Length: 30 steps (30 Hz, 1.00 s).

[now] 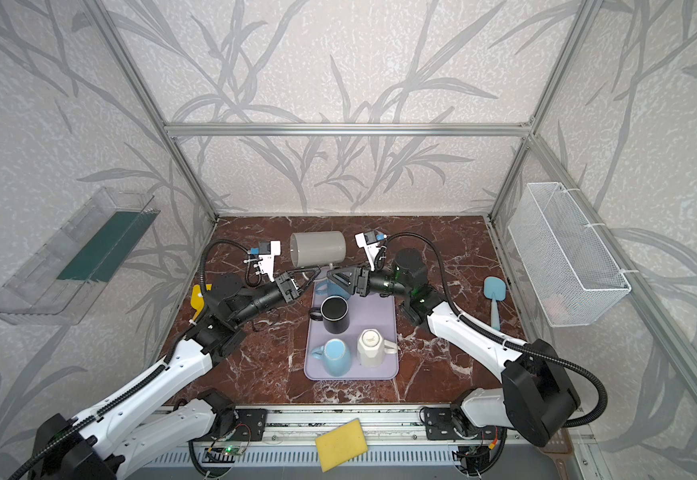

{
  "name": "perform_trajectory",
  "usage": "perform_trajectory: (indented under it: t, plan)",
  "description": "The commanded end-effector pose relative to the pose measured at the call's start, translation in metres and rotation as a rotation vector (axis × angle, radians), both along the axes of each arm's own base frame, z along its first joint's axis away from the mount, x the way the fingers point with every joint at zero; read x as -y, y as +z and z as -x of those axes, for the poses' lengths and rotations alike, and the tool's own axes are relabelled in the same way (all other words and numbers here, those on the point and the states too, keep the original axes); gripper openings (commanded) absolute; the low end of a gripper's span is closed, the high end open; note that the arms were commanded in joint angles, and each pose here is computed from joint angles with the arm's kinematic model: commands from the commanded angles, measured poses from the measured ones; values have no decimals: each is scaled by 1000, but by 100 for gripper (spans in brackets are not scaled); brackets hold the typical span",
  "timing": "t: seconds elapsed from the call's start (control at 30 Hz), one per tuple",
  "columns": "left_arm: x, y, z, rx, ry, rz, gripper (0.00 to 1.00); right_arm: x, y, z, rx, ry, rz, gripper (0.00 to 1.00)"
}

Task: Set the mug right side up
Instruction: 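Open the right gripper and pull the grey mug away with the left gripper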

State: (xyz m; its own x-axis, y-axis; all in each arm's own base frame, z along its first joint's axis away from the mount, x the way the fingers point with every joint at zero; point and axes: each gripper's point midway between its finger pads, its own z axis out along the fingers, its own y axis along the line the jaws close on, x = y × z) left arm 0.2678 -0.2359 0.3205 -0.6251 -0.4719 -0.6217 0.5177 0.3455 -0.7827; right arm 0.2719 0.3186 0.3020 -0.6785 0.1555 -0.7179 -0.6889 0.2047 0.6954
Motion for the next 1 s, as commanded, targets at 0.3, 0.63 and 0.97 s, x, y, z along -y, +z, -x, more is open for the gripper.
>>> perform_trajectory:
  t: [0.3, 0.63, 0.97]
  plan:
    - [-15, 37, -2, 135, 85, -46, 0, 34, -10, 1, 48, -100, 131, 47]
    - [-35, 22, -13, 74, 183, -214, 0, 56, -6, -1, 43, -137, 123, 46]
    - [-66, 3, -33, -14, 260, -256, 0, 68, -4, 5, 52, -156, 119, 43]
